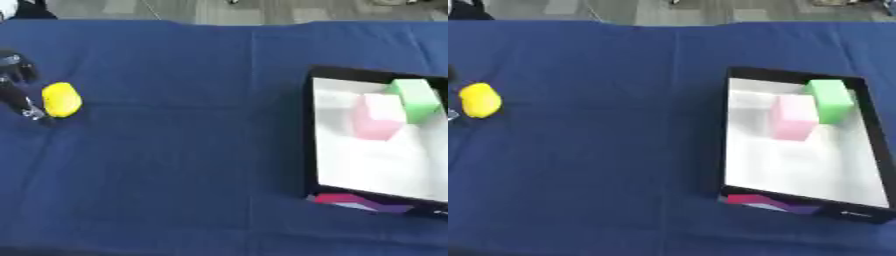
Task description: Pick up the objects with one hand, pass them to the other hand, and then place them into the box on the other side of the table.
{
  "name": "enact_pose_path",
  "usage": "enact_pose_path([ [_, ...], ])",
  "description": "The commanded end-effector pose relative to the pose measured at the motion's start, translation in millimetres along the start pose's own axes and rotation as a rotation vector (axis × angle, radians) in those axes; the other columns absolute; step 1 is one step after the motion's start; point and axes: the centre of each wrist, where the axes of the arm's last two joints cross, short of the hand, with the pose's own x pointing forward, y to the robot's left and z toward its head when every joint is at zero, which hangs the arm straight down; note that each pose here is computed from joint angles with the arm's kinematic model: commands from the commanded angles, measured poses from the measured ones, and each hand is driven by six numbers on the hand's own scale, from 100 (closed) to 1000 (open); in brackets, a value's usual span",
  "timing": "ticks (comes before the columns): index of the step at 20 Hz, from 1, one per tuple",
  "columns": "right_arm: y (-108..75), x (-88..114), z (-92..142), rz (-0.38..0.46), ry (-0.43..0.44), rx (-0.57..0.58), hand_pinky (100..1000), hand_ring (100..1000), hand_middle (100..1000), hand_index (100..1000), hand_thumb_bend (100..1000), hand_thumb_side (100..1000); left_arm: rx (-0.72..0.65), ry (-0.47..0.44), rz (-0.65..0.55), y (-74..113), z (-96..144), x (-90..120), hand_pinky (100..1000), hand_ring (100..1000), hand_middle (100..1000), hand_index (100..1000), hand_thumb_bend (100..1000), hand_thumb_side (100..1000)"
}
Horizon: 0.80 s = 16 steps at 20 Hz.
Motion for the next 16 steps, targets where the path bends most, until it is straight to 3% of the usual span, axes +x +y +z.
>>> enact_pose_path([
  [1,-5.8,7.7,-3.4,0.036,-0.016,0.006,907,970,768,837,100,344,0.059,0.028,0.0,9.3,0.8,-1.9,733,770,685,745,840,198],
  [6,-5.5,7.5,-3.4,0.038,-0.016,0.007,907,970,768,837,100,344,0.064,0.03,-0.001,6.2,-1.6,-1.7,733,770,685,745,840,198],
  [7,-5.4,7.4,-3.4,0.038,-0.016,0.008,907,969,765,836,100,352,0.064,0.03,0.0,5.9,-1.8,-1.7,732,766,684,733,668,212],
  [12,-1.7,4.6,-4.9,0.045,-0.008,0.023,907,968,763,834,100,354,0.081,0.041,0.061,-0.1,-8.4,4.9,731,761,680,749,692,306],
  [16,-1.4,2.2,-6.0,0.05,0.0,0.026,907,968,762,834,100,357,0.08,0.04,0.089,-3.4,-11.8,9.0,732,761,677,722,631,274],
])
